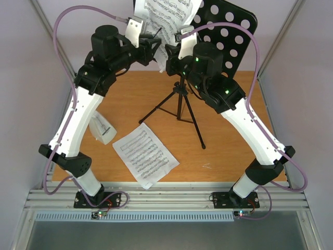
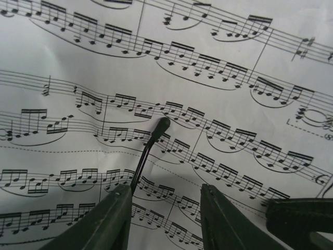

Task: Pack up the instrument practice props
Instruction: Pick up the sheet music from the music stand.

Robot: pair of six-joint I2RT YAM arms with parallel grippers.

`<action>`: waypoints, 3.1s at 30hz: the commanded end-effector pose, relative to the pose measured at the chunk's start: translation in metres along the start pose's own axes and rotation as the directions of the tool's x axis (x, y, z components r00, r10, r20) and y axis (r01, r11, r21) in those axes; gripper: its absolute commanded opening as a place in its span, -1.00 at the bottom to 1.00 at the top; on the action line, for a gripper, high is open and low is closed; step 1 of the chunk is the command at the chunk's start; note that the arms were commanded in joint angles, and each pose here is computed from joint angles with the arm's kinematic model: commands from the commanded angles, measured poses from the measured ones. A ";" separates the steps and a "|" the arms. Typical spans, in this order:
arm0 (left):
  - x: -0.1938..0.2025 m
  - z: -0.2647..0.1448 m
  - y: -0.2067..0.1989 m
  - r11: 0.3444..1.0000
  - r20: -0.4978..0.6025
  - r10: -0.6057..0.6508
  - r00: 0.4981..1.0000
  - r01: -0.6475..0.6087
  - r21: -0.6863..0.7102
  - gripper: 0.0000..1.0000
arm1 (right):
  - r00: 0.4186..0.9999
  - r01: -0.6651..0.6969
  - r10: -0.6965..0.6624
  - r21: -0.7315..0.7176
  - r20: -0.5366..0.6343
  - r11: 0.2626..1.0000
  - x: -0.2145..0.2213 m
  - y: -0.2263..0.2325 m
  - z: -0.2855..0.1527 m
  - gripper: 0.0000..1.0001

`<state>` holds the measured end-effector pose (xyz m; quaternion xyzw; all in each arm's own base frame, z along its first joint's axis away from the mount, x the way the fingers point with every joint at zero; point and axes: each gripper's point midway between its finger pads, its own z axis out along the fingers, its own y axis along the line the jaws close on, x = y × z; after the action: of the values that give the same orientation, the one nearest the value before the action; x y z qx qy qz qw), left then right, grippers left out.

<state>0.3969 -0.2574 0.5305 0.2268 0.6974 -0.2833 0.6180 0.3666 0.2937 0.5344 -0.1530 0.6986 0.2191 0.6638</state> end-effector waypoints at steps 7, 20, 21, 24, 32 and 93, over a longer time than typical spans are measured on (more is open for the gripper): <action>-0.004 0.004 0.007 0.990 0.011 0.107 0.994 -0.106 -0.092 -0.60 | 0.999 0.010 -0.011 0.013 0.038 1.000 -0.016 -0.007 -0.018 -0.98; -0.010 -0.004 0.005 0.980 0.048 0.164 0.985 -0.158 -0.121 -0.37 | 0.999 0.017 -0.018 0.013 0.042 1.000 -0.017 -0.007 -0.021 -0.97; -0.012 -0.005 0.006 0.978 0.054 0.170 0.984 -0.162 -0.129 -0.35 | 0.999 0.018 -0.018 0.011 0.041 1.000 -0.016 -0.007 -0.021 -0.98; -0.013 -0.007 0.010 0.973 0.048 0.181 0.982 -0.171 -0.155 -0.32 | 0.999 0.016 -0.016 0.008 0.042 1.000 -0.017 -0.006 -0.021 -0.98; -0.017 -0.017 -0.001 0.976 0.088 0.194 0.977 -0.184 -0.114 -0.31 | 0.999 0.026 -0.027 0.014 0.034 1.000 -0.014 -0.007 -0.019 -0.98; -0.003 -0.005 0.023 0.976 0.084 0.149 0.985 -0.133 -0.175 -0.99 | 0.989 -0.035 0.022 0.086 0.144 0.996 -0.034 -0.031 -0.070 -0.98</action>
<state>0.4202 -0.2391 0.5075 0.2150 0.7029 -0.1582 0.6593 0.3391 0.2562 0.5399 -0.1370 0.6860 0.2025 0.6853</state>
